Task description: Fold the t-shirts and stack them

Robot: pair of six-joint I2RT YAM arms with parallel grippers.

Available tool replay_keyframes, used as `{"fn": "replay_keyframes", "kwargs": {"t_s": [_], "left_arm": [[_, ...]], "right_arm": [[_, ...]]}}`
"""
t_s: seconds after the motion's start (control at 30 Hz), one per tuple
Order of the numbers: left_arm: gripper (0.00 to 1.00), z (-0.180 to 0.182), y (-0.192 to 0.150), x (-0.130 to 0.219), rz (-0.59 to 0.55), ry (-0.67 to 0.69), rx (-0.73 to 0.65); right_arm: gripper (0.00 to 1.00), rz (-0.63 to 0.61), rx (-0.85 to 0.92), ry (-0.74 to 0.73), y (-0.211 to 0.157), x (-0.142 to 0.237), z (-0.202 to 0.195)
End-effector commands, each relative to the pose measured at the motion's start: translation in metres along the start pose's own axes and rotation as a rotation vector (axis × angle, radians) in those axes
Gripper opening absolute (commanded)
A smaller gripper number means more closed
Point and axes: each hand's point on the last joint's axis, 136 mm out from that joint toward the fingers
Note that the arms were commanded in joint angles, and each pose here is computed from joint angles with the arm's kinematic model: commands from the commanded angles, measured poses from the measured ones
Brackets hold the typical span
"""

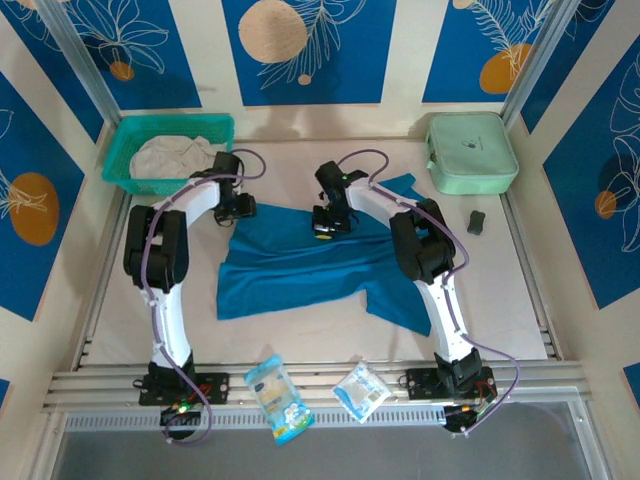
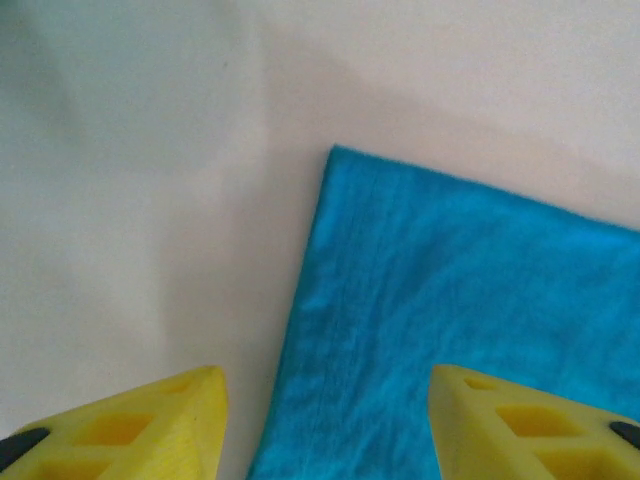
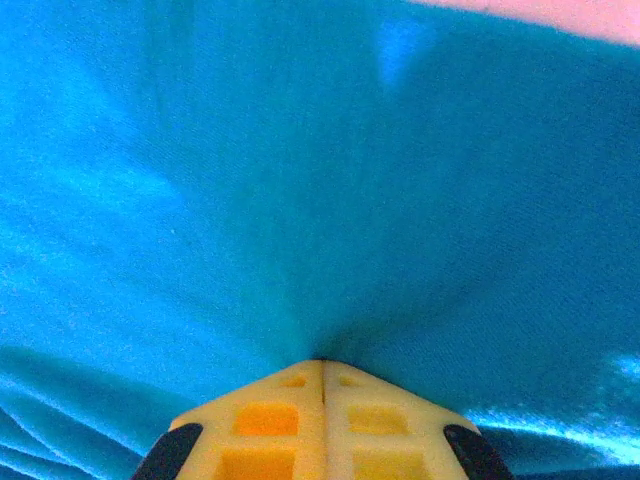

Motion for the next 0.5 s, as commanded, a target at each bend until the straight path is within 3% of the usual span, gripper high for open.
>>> {"fn": "replay_keyframes", "kwargs": {"t_s": [0.0,0.2,0.47], "left_arm": [[0.54,-0.002,0.021,-0.008,-0.028,-0.016,-0.037],[0.47,-0.002,0.046,-0.017,-0.033,-0.014,-0.109],[0.4,0.002,0.038,-0.027,0.062,0.002,-0.187]], "right_arm": [[0.0,0.043,-0.029,-0.092,-0.013,-0.01,-0.026],[0.0,0.052,-0.02,-0.093,-0.014,-0.013,-0.025],[0.0,0.058,-0.015,-0.101,-0.015,-0.015,-0.028]]}}
Point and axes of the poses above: each hand's point on the last joint's axis, 136 mm out from that joint toward the fingers, its own x axis back along the fingers, its own z axis along the line the jaws close on, y = z × x, and after that the axes turned 14 degrees about -x, right-handed
